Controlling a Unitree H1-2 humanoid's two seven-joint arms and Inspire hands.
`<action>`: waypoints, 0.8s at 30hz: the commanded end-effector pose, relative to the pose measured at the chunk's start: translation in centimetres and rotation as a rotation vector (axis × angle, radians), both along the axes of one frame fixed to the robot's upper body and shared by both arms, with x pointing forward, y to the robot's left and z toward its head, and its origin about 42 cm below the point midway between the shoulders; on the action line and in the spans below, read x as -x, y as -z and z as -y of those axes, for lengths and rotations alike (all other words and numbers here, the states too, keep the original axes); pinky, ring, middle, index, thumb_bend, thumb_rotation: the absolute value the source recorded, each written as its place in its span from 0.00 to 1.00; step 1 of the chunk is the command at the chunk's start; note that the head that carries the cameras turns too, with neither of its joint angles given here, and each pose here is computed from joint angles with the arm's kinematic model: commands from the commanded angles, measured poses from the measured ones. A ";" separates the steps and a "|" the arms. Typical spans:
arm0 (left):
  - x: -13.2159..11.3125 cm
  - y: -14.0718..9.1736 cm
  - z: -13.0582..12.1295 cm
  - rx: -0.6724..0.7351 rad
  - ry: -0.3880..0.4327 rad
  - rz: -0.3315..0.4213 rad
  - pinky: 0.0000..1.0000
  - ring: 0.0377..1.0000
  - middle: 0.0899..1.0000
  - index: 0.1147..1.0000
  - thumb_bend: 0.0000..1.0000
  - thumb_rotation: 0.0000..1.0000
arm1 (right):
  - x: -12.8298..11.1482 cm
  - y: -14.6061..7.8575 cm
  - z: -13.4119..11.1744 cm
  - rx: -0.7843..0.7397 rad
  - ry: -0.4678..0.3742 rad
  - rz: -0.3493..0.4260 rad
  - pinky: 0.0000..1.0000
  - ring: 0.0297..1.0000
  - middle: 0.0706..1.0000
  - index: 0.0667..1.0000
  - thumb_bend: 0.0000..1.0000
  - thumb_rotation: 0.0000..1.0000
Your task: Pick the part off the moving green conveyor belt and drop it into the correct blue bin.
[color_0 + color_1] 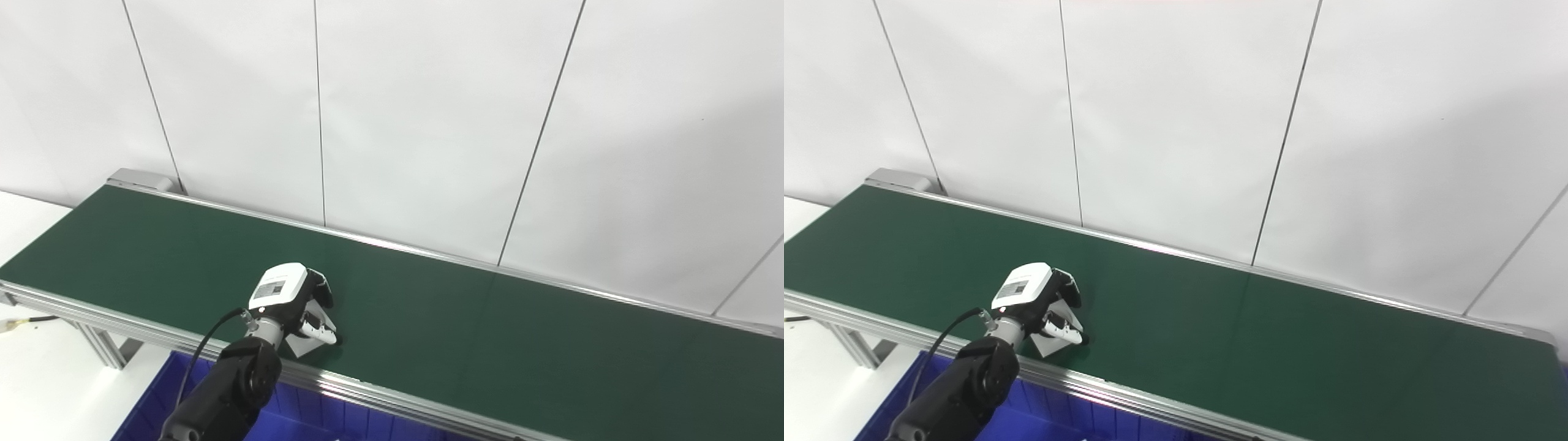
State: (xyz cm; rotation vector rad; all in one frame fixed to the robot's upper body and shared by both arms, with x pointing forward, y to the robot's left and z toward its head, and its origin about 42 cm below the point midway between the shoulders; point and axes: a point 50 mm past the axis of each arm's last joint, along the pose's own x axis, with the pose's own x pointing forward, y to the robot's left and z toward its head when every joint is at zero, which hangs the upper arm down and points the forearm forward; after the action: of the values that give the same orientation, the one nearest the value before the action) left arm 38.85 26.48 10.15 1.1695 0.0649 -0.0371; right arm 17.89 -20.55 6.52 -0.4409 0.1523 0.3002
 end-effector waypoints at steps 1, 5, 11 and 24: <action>-0.9 -2.0 -0.2 0.028 0.011 0.107 0.26 0.42 0.47 0.40 0.50 0.00 | -0.4 -1.2 -0.2 -0.020 -0.005 0.081 0.85 0.87 0.84 0.92 0.90 0.00; -0.3 -2.8 -0.1 0.085 0.028 0.181 0.29 0.42 0.47 0.41 0.50 0.00 | -0.4 -1.2 -0.3 -0.023 -0.006 0.088 0.85 0.88 0.85 0.92 0.90 0.00; 2.0 -4.5 1.0 0.224 0.026 0.277 0.25 0.42 0.46 0.40 0.50 0.00 | -0.4 -1.5 -0.3 -0.018 -0.002 0.078 0.85 0.87 0.85 0.92 0.90 0.00; 7.7 -3.7 2.4 0.454 0.098 0.317 0.27 0.42 0.46 0.40 0.49 0.00 | -0.1 -2.7 -0.8 -0.031 0.023 0.083 0.83 0.87 0.86 0.92 0.91 0.02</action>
State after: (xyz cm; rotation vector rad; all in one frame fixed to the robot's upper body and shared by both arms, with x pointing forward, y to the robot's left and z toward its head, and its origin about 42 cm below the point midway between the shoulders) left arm 30.92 24.07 12.35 0.7346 -0.1772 0.0459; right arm 17.88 -19.89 8.06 -0.4262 0.1042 0.2869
